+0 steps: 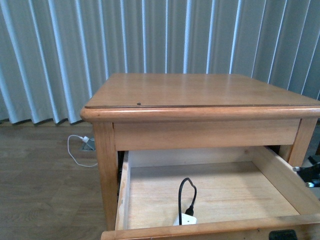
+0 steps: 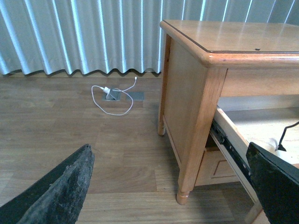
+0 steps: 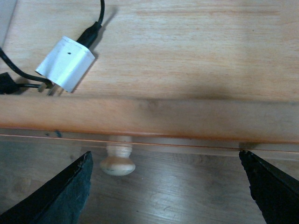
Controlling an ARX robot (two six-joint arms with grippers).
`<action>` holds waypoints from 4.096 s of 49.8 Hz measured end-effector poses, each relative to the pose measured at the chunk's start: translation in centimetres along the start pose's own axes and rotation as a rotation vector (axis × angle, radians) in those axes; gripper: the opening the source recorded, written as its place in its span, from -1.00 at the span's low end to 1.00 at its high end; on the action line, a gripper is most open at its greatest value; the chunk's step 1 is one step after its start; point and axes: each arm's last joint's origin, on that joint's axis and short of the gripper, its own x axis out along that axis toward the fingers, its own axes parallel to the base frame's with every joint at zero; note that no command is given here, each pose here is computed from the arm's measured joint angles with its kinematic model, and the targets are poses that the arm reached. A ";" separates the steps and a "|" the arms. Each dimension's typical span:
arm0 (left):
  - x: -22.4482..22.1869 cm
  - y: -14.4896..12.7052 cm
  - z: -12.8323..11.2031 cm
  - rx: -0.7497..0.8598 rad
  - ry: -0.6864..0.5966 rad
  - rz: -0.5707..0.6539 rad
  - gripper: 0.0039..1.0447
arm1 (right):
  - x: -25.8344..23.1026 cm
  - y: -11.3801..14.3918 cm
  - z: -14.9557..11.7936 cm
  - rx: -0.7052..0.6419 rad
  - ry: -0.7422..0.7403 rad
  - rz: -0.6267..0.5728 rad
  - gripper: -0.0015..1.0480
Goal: Put charger into drawer
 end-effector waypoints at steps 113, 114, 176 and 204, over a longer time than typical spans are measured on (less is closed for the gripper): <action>0.0 0.0 0.0 0.000 0.000 0.000 0.89 | 13.2 1.2 7.2 0.140 -0.412 -0.101 0.83; 0.0 0.0 0.0 0.000 0.000 0.000 0.89 | 12.9 1.2 7.3 0.140 -0.408 -0.094 0.83; 0.0 0.0 0.0 0.000 0.000 0.000 0.89 | -12.9 -0.3 -1.4 0.006 -0.683 -0.169 0.45; 0.0 0.0 0.0 0.000 0.000 0.000 0.89 | -13.9 -2.6 -5.4 -0.043 -0.752 -0.277 -0.97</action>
